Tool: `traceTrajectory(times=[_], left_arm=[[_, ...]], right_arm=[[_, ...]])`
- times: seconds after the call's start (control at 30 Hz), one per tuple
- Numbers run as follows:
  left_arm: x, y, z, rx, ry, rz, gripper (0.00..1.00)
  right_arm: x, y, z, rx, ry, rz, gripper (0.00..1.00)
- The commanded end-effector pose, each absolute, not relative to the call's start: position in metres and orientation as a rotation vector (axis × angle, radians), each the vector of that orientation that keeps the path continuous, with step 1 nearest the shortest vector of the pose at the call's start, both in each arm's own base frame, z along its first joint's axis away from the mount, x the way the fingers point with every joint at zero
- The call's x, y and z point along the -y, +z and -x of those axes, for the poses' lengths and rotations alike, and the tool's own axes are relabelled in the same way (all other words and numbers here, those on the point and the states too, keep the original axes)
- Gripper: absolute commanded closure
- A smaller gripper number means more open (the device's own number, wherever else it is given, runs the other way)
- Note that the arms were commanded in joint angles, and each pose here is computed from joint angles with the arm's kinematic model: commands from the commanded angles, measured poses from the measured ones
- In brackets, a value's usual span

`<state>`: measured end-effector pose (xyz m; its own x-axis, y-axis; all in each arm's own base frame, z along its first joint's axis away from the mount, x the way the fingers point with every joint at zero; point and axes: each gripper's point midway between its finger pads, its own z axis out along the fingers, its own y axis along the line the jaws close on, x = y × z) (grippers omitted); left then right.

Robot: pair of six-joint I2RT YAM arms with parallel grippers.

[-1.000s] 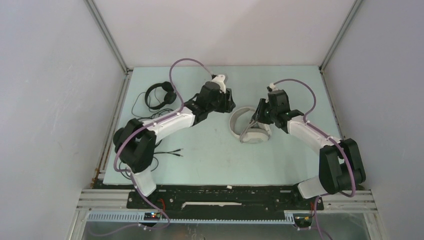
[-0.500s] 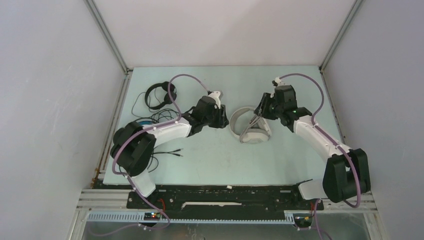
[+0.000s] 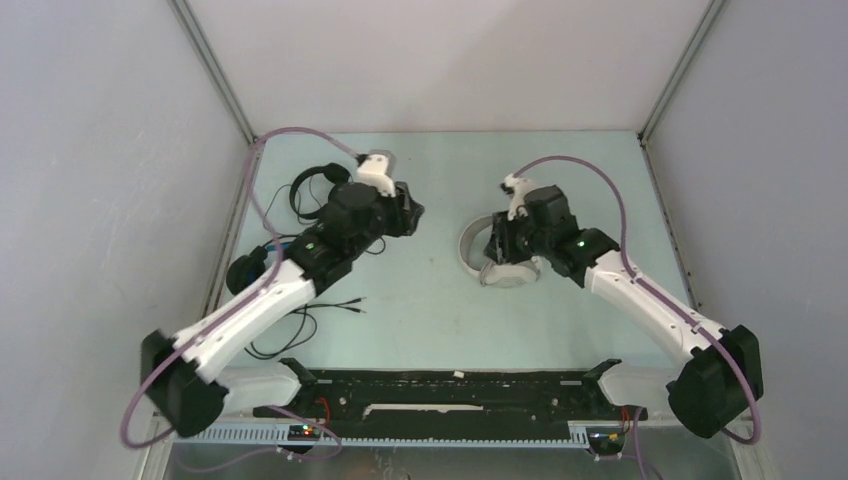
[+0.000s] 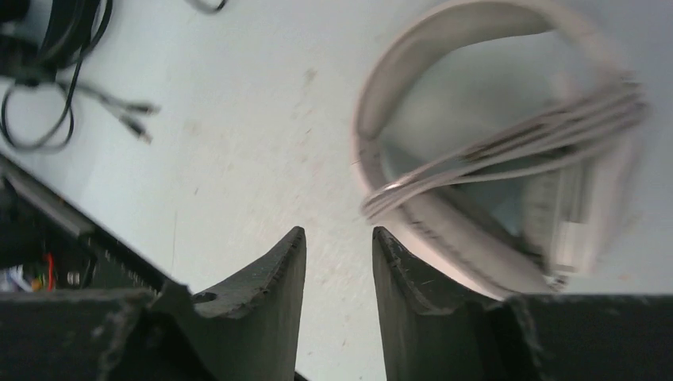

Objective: Wrap the headphones
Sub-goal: Place the headphones at the center of the board, then pick up the headphones from the center of the board.

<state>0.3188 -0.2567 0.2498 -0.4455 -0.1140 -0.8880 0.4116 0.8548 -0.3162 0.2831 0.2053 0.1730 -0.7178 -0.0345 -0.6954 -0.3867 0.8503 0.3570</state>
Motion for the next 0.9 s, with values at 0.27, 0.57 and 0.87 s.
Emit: traceTrajectory(times=[0.27, 0.57, 0.87], left_arm=[[0.113, 0.314, -0.244, -1.763, -0.293, -0.036, 0.42], [0.066, 0.297, -0.224, -1.703, -0.155, 0.031, 0.34], [0.066, 0.297, -0.224, -1.704, -0.148, 0.019, 0.33]], right_arm=[[-0.291, 0.101, -0.244, -2.303, 0.595, 0.867, 0.67], [-0.277, 0.038, -0.274, -2.379, 0.295, 0.907, 0.70], [-0.250, 0.026, -0.301, -2.401, 0.131, 0.889, 0.71]])
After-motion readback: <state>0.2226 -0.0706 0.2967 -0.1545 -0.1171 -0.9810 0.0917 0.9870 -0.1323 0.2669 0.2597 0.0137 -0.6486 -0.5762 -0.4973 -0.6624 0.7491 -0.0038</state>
